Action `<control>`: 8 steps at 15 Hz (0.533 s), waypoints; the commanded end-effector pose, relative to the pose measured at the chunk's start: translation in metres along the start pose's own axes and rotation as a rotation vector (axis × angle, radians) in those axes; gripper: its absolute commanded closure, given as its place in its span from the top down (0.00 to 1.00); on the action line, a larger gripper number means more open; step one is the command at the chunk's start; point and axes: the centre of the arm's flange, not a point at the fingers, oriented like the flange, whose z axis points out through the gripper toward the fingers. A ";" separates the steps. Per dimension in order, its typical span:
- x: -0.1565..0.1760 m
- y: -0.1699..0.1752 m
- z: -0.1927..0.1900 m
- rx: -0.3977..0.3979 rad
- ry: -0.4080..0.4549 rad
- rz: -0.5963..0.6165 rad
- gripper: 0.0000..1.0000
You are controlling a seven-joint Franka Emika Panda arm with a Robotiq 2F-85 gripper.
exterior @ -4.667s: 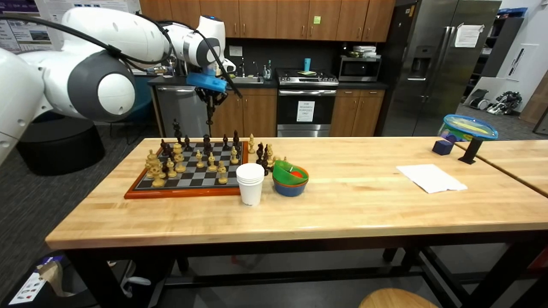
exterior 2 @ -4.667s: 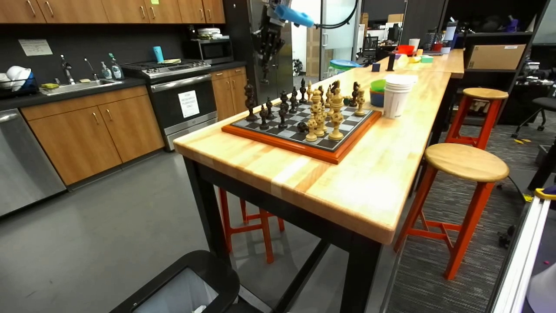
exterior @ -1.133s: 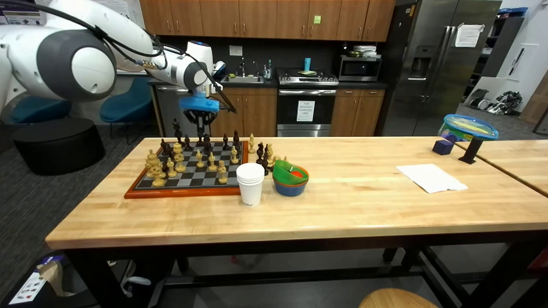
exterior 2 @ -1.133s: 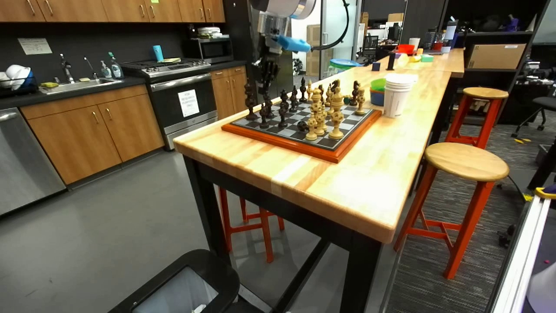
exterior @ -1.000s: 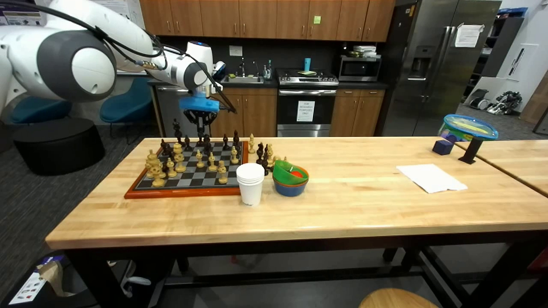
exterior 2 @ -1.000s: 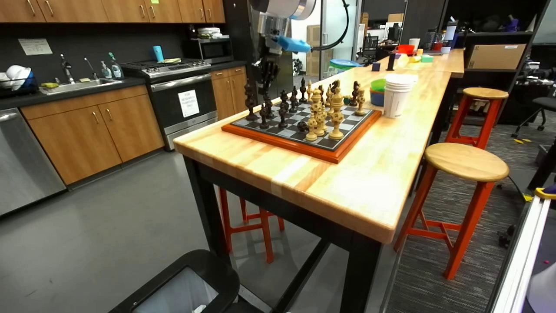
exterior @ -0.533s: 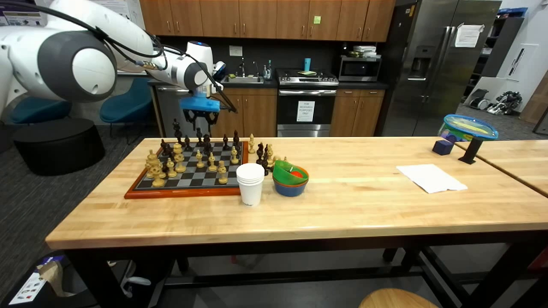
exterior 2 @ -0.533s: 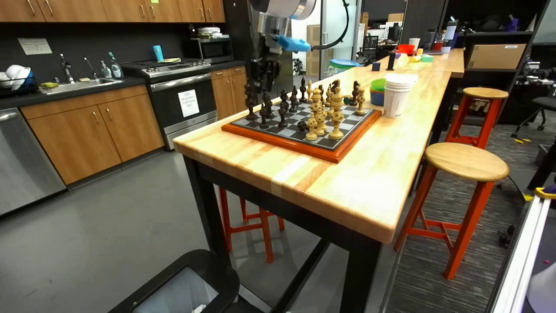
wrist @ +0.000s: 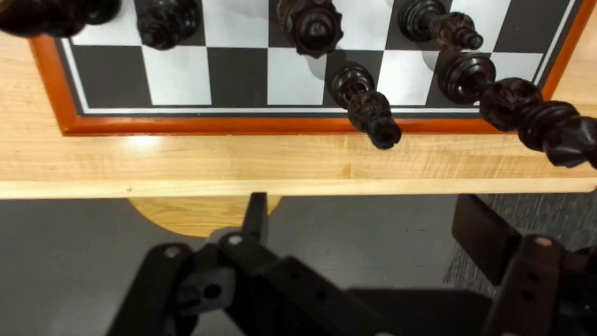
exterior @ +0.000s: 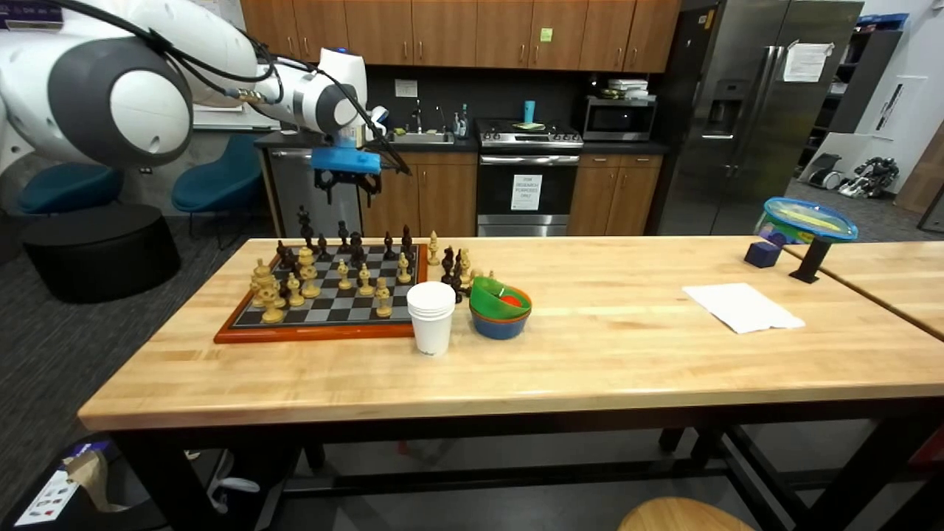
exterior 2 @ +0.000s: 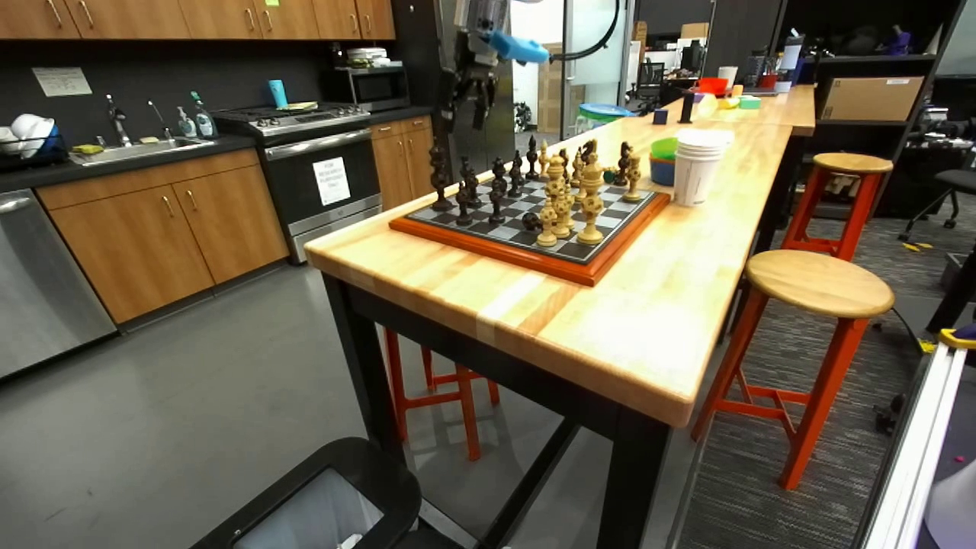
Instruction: Move the chess piece to the left
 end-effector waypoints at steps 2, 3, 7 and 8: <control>-0.031 0.001 -0.081 -0.089 -0.065 0.007 1.00; -0.040 0.003 -0.096 -0.117 -0.084 0.009 1.00; -0.085 0.005 -0.149 -0.182 -0.182 0.046 1.00; -0.095 0.004 -0.160 -0.189 -0.198 0.059 1.00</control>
